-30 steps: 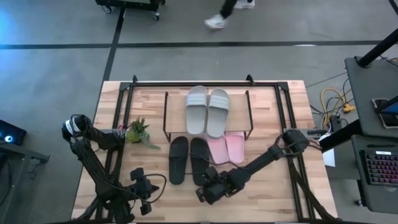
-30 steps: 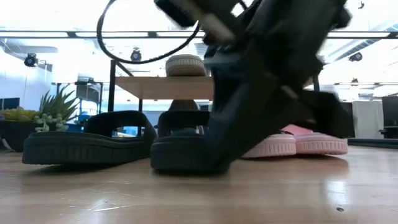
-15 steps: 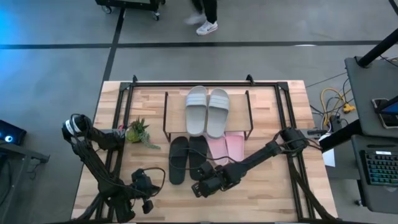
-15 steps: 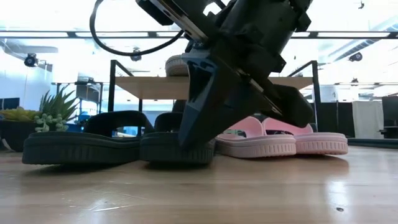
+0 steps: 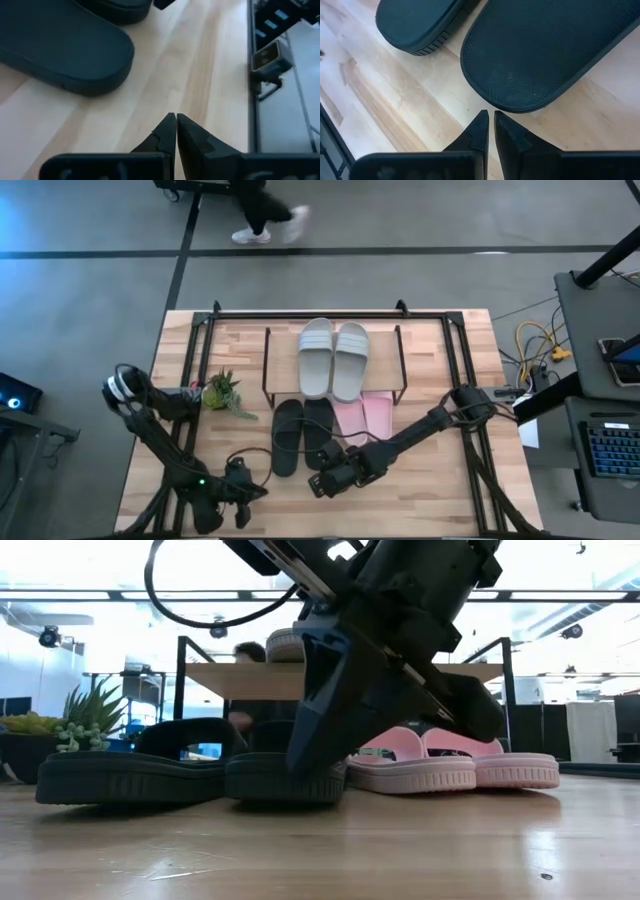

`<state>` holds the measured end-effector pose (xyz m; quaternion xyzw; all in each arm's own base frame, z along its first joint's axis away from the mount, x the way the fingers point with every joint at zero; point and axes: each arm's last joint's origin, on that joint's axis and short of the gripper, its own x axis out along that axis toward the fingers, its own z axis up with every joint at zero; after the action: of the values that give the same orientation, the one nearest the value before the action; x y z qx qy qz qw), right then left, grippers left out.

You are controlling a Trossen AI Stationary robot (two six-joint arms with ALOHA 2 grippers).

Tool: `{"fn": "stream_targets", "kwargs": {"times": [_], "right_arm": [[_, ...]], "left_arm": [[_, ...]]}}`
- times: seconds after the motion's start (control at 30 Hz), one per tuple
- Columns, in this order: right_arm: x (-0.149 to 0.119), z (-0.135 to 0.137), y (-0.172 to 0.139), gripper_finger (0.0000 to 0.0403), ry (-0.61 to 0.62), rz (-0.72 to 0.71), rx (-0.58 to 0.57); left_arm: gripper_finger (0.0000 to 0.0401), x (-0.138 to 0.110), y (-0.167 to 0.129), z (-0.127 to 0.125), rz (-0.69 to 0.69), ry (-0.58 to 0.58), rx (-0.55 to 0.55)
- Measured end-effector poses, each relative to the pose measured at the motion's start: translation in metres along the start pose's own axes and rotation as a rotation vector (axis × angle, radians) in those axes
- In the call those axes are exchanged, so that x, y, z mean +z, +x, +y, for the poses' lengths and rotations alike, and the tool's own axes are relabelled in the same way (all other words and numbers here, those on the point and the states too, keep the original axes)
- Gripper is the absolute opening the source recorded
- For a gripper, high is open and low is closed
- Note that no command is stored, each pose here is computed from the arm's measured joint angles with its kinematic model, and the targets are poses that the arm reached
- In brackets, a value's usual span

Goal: Pick and place slides into the shelf
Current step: Move the black slides under the shelf

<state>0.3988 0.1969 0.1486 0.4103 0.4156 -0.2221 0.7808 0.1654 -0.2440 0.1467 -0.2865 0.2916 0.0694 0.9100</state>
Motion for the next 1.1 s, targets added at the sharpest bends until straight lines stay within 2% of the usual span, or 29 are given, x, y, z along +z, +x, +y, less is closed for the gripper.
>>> {"fn": "stream_targets", "kwargs": {"times": [0.33, 0.57, 0.87, 1.1], "right_arm": [[0.001, 0.001, -0.003, 0.0023, 0.002, -0.001, 0.008], [0.001, 0.002, -0.004, 0.0023, -0.015, -0.002, 0.008], [0.015, -0.002, -0.001, 0.0023, -0.036, -0.069, -0.017], [0.031, -0.007, 0.003, 0.0023, -0.041, -0.107, -0.044]], "left_arm": [[0.0, 0.01, 0.03, 0.019, -0.033, 0.011, 0.12], [0.0, 0.025, 0.044, 0.032, -0.055, 0.068, 0.184], [0.0, 0.039, 0.056, 0.048, -0.071, 0.09, 0.256], [0.0, 0.041, 0.058, 0.058, -0.06, 0.082, 0.285]]}}
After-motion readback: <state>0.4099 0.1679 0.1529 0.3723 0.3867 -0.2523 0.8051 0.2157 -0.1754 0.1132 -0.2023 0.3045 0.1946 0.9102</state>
